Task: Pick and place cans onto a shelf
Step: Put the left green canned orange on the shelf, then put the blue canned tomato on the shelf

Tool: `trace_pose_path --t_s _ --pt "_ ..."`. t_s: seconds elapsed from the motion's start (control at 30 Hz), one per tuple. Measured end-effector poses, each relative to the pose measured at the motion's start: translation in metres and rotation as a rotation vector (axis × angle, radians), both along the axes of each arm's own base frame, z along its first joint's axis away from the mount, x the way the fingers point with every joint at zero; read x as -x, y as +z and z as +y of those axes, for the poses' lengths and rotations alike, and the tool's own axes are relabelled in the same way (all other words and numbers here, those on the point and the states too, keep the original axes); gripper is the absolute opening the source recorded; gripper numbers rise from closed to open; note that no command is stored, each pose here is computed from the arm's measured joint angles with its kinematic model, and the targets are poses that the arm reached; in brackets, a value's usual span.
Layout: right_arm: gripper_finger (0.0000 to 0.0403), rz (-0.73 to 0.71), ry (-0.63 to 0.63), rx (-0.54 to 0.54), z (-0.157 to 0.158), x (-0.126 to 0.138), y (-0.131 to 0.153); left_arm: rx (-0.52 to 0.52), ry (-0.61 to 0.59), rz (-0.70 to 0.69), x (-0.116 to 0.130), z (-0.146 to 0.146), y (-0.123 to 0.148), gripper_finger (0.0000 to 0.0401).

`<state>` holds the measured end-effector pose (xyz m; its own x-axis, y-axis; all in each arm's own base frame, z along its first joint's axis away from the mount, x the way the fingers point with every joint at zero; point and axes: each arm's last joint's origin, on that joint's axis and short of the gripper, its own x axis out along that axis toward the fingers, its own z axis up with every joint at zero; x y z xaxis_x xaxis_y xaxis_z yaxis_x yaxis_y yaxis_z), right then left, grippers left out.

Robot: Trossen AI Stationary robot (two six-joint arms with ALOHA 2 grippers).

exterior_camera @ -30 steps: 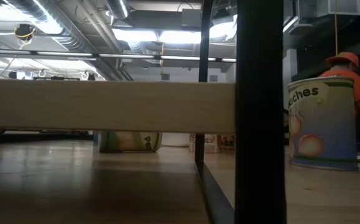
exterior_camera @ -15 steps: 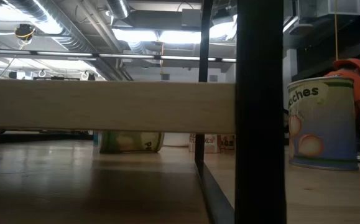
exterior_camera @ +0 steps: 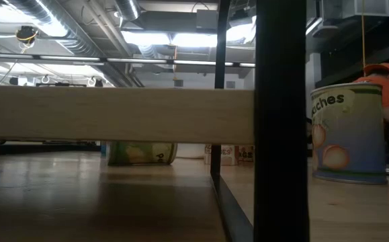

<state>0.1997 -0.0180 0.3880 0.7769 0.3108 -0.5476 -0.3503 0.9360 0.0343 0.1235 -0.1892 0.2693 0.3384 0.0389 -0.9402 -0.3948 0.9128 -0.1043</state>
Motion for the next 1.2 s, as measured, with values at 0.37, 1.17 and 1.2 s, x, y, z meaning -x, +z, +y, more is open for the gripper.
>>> trace_pose_path --t_s 0.37,1.17,1.2 --pt "0.0112 0.0 0.0 0.0 0.0 0.0 0.0 0.011 -0.002 0.004 0.001 0.001 0.001 0.0078" --pt "0.0112 0.0 0.0 0.0 0.0 0.0 0.0 -0.147 -0.079 -0.358 -0.012 0.037 0.035 0.0074" --pt "0.0112 0.0 0.001 0.0 0.0 0.0 0.0 -0.182 -0.078 -0.371 -0.016 0.04 0.035 0.0074"
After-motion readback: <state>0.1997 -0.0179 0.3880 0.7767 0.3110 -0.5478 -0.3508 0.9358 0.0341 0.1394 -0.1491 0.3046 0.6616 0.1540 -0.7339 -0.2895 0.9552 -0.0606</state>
